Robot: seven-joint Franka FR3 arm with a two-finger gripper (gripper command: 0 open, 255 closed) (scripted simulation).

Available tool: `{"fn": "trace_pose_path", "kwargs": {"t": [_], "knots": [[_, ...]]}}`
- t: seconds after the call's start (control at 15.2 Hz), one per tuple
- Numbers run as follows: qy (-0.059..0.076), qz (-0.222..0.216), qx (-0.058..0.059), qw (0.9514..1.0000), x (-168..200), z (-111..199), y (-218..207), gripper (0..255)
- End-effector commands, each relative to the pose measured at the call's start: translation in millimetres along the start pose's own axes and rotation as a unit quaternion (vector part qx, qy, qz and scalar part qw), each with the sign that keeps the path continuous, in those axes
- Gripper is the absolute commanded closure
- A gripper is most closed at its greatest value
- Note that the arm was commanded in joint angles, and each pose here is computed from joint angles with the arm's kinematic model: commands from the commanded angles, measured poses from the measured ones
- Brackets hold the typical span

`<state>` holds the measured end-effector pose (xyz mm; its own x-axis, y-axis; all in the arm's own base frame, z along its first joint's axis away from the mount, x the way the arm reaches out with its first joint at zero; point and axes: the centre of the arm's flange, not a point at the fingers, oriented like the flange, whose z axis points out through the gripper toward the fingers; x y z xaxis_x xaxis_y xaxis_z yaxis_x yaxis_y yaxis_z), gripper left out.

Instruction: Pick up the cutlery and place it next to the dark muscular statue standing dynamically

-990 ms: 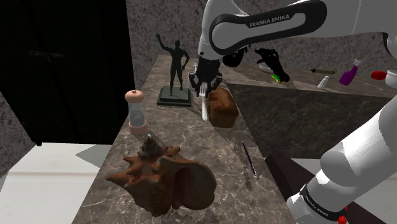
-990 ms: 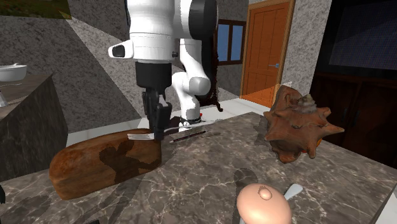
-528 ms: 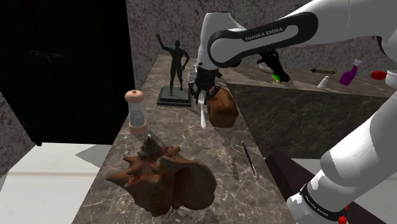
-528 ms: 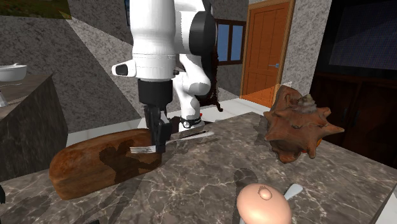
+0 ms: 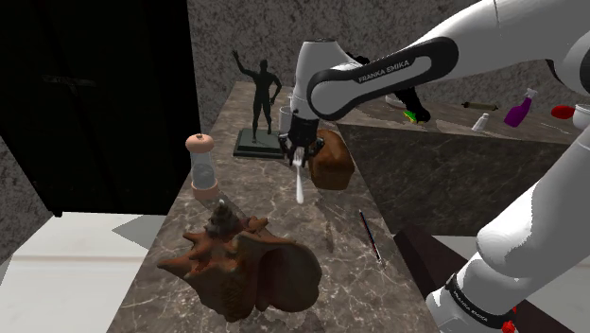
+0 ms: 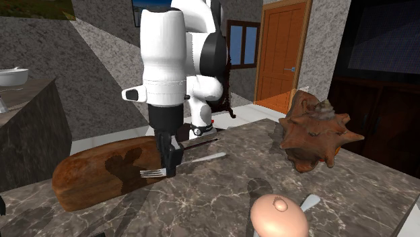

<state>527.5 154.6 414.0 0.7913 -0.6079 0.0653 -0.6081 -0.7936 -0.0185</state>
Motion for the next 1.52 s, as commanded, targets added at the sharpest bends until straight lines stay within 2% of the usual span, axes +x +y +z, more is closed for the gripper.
{"fn": "trace_pose_path", "kwargs": {"t": [0.0,0.73,1.25,1.32,1.45], "knots": [[0.000,0.000,0.000,1.0000,-1.0,11.8,0.2,255],[0.000,0.000,0.000,1.0000,-5.0,73.0,1.3,255],[0.000,0.000,0.000,1.0000,-5.0,73.0,1.3,255],[0.000,0.000,0.000,1.0000,-9.6,74.0,0.4,0],[0.000,0.000,0.000,1.0000,-7.0,74.7,1.4,0]]}}
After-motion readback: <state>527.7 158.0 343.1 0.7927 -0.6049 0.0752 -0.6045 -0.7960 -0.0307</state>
